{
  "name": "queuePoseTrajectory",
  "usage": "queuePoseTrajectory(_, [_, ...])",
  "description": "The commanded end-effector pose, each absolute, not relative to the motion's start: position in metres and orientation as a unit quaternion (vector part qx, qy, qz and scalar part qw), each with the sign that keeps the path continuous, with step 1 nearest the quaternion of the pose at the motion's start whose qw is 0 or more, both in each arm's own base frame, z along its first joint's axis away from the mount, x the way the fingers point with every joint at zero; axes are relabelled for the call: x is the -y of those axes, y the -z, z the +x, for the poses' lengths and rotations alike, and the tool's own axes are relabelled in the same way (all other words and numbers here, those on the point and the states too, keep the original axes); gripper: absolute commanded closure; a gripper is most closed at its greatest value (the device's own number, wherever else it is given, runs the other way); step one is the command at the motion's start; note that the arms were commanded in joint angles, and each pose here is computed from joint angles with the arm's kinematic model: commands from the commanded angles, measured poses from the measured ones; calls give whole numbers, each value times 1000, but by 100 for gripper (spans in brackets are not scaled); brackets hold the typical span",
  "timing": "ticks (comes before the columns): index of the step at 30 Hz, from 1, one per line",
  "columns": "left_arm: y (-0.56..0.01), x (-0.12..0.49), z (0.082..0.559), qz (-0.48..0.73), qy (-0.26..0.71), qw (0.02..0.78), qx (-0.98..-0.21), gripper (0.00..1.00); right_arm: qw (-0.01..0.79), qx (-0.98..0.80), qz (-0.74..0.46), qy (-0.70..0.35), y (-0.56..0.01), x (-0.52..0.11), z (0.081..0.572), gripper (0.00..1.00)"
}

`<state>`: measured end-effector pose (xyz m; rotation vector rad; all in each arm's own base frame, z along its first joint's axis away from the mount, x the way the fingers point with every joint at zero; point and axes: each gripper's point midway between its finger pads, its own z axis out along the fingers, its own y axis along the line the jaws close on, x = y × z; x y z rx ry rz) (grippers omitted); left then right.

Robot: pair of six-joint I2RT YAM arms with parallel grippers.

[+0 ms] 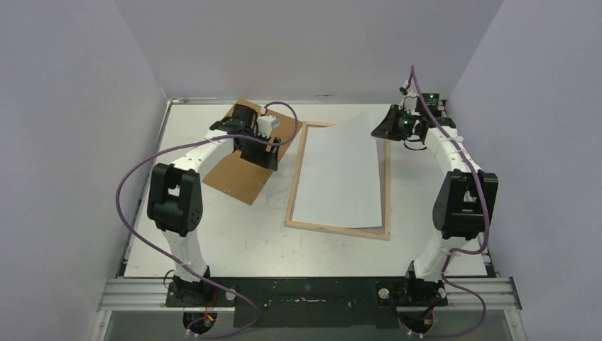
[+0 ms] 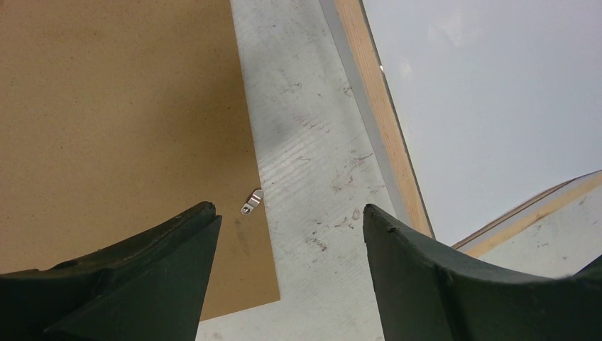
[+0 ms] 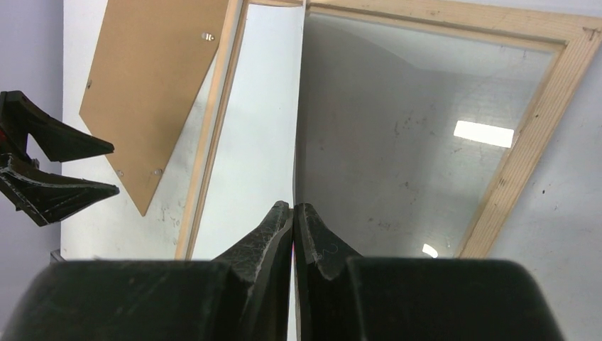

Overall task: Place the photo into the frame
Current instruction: Adjust the photo frame item on the photo frame.

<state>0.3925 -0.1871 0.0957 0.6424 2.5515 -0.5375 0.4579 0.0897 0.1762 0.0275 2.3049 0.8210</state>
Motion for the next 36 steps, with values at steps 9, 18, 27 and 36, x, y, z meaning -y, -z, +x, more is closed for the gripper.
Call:
queuePoseTrajectory(9, [-120, 190, 397, 237, 208, 256, -914, 28, 340, -887, 4, -312, -166, -103, 460, 95])
queuePoseTrajectory(18, [-119, 191, 396, 238, 209, 254, -914, 28, 341, -896, 21, -283, -157, -94, 459, 85])
queuePoseTrajectory(27, [-122, 192, 397, 240, 211, 255, -913, 28, 316, -932, 57, -169, -137, -64, 448, 28])
queuePoseTrajectory(36, [-125, 190, 398, 237, 207, 255, -914, 24, 340, -933, 105, -45, -153, -24, 446, 20])
